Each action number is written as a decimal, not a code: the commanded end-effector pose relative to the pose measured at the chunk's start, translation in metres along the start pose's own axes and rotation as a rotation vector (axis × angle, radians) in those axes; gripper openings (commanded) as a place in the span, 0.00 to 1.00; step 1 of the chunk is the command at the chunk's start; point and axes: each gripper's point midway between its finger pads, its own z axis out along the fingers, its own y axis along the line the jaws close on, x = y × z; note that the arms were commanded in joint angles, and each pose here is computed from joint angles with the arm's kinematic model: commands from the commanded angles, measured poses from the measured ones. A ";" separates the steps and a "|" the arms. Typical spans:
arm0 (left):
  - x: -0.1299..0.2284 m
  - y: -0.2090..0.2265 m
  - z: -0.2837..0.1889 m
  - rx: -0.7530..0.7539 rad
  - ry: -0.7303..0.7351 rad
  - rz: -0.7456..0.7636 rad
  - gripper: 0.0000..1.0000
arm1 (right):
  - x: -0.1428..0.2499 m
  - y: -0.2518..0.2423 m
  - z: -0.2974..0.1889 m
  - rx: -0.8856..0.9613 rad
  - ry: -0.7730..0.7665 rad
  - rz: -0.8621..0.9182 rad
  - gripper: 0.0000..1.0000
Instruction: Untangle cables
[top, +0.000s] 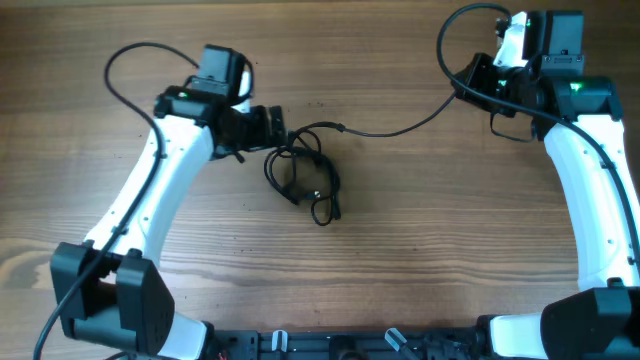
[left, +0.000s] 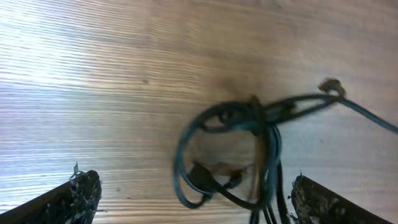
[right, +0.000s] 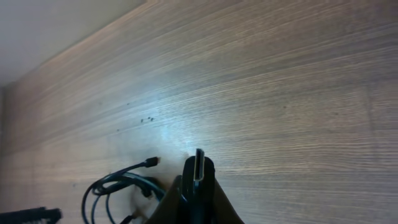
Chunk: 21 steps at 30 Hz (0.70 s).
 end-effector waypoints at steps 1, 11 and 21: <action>-0.001 0.005 0.002 0.017 0.010 -0.002 1.00 | -0.003 -0.005 0.003 0.033 -0.009 -0.046 0.04; 0.014 -0.028 0.004 0.206 0.094 0.041 0.44 | 0.004 -0.033 0.039 0.128 0.059 -0.051 0.20; 0.032 -0.052 0.017 0.217 0.144 0.145 0.50 | 0.010 -0.039 0.048 0.140 0.092 -0.040 0.85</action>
